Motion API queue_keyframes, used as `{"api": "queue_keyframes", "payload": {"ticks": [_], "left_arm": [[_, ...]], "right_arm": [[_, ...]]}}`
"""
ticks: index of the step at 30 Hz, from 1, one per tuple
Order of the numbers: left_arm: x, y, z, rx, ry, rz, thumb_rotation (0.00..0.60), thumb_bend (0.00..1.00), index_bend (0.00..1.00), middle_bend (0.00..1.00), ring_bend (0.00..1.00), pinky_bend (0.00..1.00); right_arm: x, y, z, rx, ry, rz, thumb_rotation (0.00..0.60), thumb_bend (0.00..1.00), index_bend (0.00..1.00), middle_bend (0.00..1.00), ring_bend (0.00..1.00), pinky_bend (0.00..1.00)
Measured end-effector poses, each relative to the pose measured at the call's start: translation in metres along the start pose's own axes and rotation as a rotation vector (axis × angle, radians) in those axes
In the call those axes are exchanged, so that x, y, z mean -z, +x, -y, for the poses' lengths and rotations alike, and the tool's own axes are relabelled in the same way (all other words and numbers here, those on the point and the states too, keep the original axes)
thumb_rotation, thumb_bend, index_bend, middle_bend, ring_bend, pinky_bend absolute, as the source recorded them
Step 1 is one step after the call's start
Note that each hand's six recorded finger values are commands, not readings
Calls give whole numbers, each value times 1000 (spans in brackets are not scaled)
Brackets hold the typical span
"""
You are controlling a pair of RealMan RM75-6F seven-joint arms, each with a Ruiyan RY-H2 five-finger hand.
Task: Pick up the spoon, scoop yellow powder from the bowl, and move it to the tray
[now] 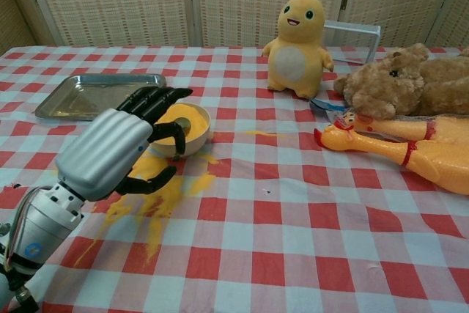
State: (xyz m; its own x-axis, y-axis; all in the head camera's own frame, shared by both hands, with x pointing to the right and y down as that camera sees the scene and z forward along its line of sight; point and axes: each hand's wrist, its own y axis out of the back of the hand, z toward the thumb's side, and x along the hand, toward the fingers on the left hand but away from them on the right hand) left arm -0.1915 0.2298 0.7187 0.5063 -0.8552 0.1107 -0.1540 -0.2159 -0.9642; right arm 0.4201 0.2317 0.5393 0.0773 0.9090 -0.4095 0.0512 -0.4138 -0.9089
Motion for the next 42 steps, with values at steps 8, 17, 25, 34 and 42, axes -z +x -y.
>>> {"api": "queue_keyframes", "payload": {"ticks": [8, 17, 25, 34, 42], "left_arm": [[2, 2, 0, -4, 5, -11, 600, 389, 519, 33, 0, 30], [5, 4, 1, -4, 0, -18, 600, 409, 538, 41, 0, 30], [6, 4, 1, 2, -3, -17, 600, 444, 547, 43, 0, 30], [4, 4, 2, 3, -9, -16, 600, 446, 540, 43, 0, 30], [3, 5, 2, 4, -14, -15, 600, 444, 524, 43, 0, 30]], "right_arm": [[1, 0, -1, 0, 0, 2, 600, 20, 0, 0, 0, 0], [1, -1, 0, -2, 2, 4, 600, 20, 0, 0, 0, 0], [1, -1, 2, -6, 4, 8, 600, 20, 0, 0, 0, 0], [1, -1, 1, -3, 4, 8, 600, 20, 0, 0, 0, 0], [2, -1, 0, -2, 4, 10, 600, 20, 0, 0, 0, 0]]}}
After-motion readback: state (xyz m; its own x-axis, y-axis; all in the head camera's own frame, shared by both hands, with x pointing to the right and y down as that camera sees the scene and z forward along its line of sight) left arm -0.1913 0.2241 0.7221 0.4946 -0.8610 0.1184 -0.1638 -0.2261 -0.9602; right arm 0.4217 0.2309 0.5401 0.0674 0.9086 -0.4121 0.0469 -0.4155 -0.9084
